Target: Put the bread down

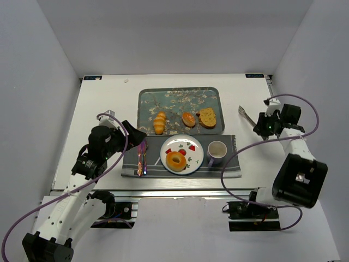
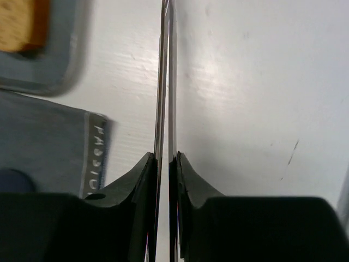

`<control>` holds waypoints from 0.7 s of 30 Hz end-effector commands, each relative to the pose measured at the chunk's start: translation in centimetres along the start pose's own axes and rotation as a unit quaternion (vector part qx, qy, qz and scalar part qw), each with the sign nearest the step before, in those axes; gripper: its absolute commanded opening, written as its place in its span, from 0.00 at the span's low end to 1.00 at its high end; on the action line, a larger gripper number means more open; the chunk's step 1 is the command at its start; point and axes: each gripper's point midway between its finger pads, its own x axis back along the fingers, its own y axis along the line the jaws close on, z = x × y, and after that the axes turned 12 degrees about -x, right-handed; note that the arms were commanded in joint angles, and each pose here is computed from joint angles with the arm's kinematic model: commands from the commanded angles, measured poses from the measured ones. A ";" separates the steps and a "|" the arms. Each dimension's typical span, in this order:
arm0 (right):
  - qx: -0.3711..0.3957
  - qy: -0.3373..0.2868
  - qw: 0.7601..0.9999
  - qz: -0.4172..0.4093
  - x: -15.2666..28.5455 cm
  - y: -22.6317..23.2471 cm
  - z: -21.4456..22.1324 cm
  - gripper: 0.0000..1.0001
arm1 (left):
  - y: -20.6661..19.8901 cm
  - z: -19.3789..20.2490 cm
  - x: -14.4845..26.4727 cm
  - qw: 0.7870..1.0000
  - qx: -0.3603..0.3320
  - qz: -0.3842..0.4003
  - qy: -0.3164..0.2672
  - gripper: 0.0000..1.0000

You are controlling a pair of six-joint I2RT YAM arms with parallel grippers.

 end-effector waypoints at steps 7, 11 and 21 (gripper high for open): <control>-0.057 0.032 0.995 0.070 -4.2 -4.9 5.3 0.45 | -0.2 -0.2 -0.2 1.000 -0.005 0.008 -0.004 0.96; -0.049 0.090 0.992 0.069 -4.9 -5.4 8.6 0.55 | -0.2 -0.2 -0.2 1.000 -0.005 0.010 -0.005 0.96; -0.002 0.062 0.997 0.048 -0.9 -4.5 3.0 0.89 | -0.2 -0.4 -0.1 1.000 -0.007 0.007 -0.006 0.96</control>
